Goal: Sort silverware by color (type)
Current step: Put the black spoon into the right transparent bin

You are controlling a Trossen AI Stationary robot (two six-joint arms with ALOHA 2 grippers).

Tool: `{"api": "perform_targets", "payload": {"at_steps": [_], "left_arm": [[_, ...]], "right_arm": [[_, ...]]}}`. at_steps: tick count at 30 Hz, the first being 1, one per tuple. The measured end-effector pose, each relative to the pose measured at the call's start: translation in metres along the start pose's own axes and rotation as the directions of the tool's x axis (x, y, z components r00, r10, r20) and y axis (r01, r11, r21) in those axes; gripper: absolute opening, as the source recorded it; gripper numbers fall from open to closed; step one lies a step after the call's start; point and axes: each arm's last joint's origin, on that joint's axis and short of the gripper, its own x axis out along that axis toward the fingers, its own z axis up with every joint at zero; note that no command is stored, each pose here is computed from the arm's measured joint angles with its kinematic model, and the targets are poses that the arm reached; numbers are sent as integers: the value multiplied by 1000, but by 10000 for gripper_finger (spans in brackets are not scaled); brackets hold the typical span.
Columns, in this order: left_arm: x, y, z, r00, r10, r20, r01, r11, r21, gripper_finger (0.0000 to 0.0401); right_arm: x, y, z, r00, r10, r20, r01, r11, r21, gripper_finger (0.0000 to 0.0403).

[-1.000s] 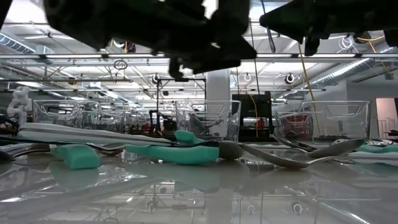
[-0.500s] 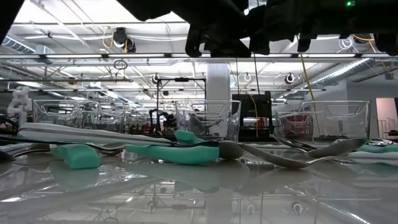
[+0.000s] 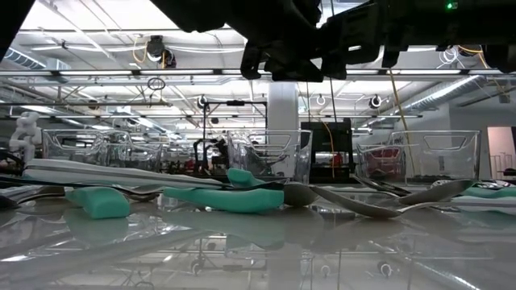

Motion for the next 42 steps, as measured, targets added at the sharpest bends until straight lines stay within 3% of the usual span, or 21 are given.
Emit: {"api": "perform_targets", "payload": {"at_steps": [11, 30, 34, 42], "left_arm": [[-5, -6, 4, 994, -110, 17, 109, 993, 43, 166], [3, -1, 7, 995, -91, 34, 91, 996, 19, 164], [3, -1, 7, 995, -91, 34, 90, 995, 30, 136], [2, -1, 7, 997, -74, 33, 72, 995, 62, 37]], "right_arm": [[0, 0, -3, 1000, -15, -24, 14, 999, -30, 24], [0, 0, -3, 1000, -13, -21, 12, 999, -45, 24], [0, 0, -3, 1000, -10, -28, 8, 998, -56, 24], [0, 0, -3, 1000, -8, -29, 5, 997, -82, 24]]}}
